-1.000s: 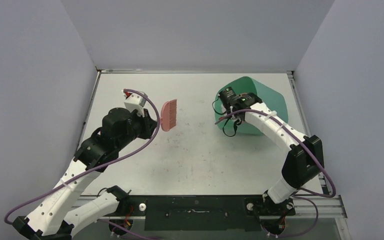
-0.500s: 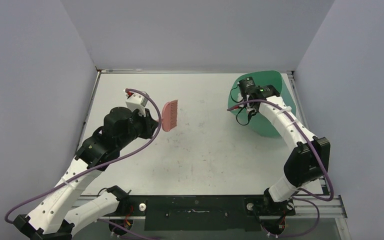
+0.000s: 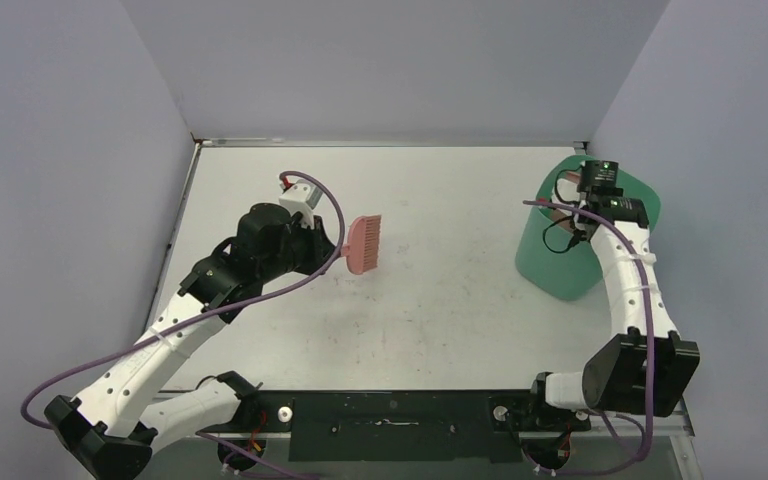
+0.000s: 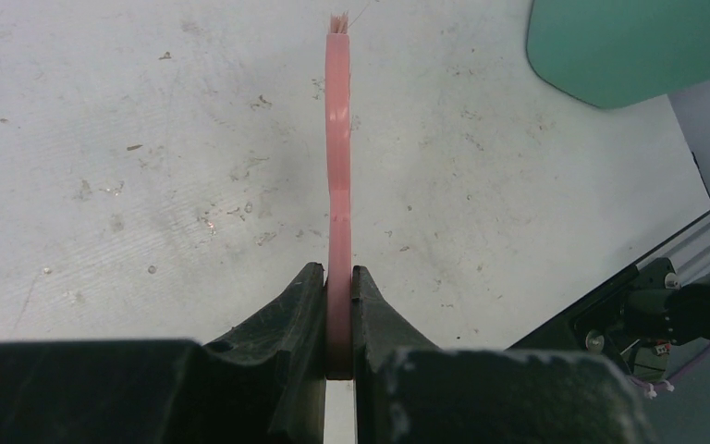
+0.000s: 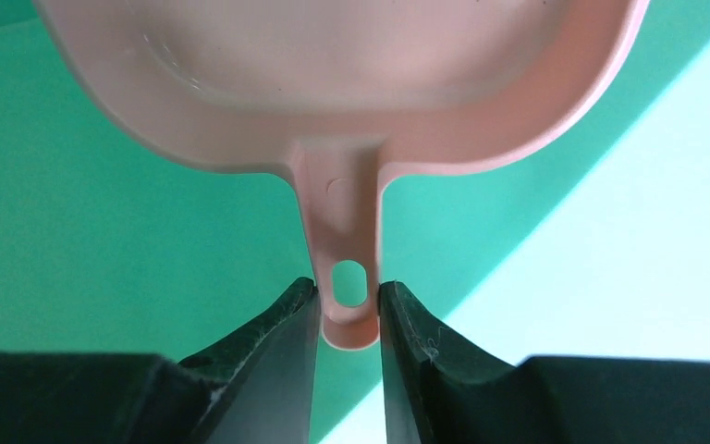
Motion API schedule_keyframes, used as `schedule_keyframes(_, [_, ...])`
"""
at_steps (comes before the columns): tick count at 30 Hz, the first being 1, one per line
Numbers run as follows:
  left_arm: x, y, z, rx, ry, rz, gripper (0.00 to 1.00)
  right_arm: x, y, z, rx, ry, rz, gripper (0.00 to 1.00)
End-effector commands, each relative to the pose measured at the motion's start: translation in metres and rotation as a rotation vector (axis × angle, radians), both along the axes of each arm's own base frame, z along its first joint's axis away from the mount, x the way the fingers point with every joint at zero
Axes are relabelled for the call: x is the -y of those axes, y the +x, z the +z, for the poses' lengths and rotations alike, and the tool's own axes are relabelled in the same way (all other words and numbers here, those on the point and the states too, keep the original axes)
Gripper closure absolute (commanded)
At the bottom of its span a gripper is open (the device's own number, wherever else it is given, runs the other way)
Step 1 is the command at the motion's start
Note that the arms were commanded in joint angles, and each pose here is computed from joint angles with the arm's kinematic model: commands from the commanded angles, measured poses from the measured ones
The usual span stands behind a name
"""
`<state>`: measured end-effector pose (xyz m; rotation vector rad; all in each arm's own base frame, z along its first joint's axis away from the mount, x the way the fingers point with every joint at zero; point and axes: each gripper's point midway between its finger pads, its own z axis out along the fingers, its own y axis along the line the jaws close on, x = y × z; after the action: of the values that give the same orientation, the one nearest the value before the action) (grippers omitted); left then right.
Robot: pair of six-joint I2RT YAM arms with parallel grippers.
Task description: Sweep away the paper scraps from the table
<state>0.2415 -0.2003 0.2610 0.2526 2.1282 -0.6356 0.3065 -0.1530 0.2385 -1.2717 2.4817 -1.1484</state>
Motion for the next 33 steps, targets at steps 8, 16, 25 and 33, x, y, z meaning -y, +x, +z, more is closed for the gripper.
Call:
schedule_keyframes(8, [0.020,0.000,0.030,0.050,-0.092,-0.041,1.00,-0.003,-0.035,-0.067,-0.357,0.082,0.094,0.95])
schedule_keyframes(16, [0.016,-0.002,0.027,0.046,-0.073,-0.032,1.00,-0.098,-0.003,-0.057,-0.257,0.428,0.283,0.95])
schedule_keyframes(25, [0.014,-0.002,0.021,0.037,-0.061,-0.025,1.00,-0.168,0.017,-0.021,-0.176,0.701,0.437,0.95])
schedule_keyframes(33, [0.006,-0.010,0.027,0.033,-0.054,-0.019,1.00,-0.241,0.017,-0.040,-0.285,0.798,0.493,0.95])
